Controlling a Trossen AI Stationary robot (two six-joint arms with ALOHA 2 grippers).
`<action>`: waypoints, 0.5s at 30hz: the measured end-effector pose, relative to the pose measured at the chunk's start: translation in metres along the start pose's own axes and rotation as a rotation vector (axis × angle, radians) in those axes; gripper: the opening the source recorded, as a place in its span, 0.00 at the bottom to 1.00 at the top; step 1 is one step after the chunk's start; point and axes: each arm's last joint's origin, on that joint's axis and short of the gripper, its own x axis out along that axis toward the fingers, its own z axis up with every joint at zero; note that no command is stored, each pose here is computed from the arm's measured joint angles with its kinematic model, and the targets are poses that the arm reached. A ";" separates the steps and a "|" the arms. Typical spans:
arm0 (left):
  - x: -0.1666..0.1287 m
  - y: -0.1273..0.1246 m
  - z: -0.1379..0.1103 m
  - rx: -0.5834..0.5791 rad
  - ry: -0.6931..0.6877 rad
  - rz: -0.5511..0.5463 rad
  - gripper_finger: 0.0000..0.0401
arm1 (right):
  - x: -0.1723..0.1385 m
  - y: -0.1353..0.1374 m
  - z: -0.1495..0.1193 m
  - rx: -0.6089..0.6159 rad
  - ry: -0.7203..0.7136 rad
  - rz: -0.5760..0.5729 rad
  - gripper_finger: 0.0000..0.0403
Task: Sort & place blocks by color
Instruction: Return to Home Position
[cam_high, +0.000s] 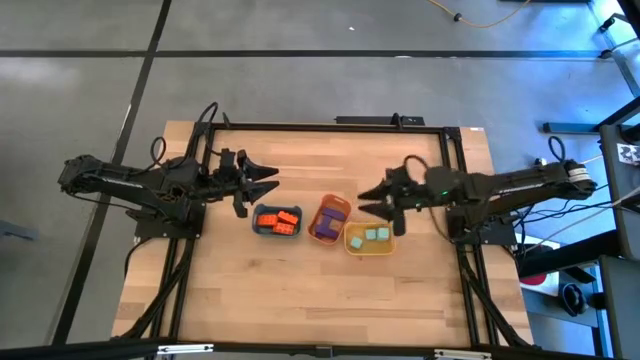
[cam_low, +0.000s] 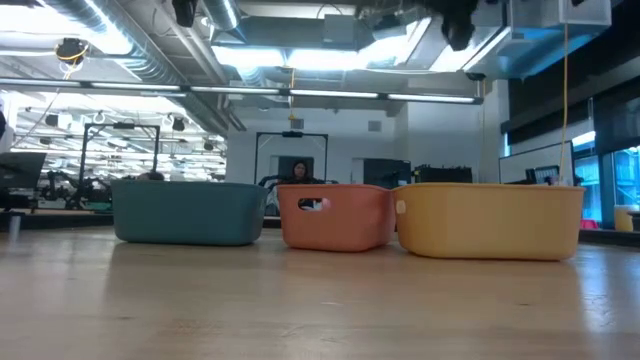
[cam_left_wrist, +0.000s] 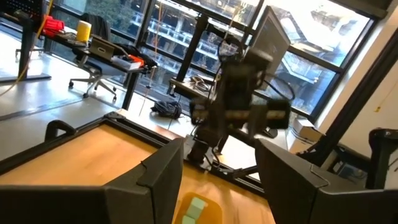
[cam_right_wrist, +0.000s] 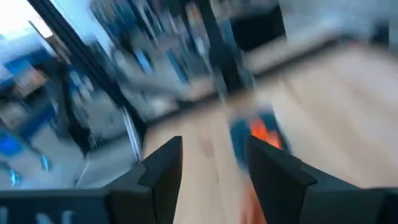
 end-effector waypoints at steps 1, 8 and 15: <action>0.000 0.000 0.000 0.004 0.000 0.000 0.48 | -0.005 0.003 0.007 -0.026 -0.058 0.019 0.44; 0.000 -0.001 -0.002 0.029 0.029 -0.047 0.39 | -0.018 0.011 0.023 -0.168 -0.205 0.067 0.44; -0.002 -0.003 -0.003 0.055 0.046 -0.073 0.03 | -0.018 0.010 0.022 -0.166 -0.199 0.065 0.44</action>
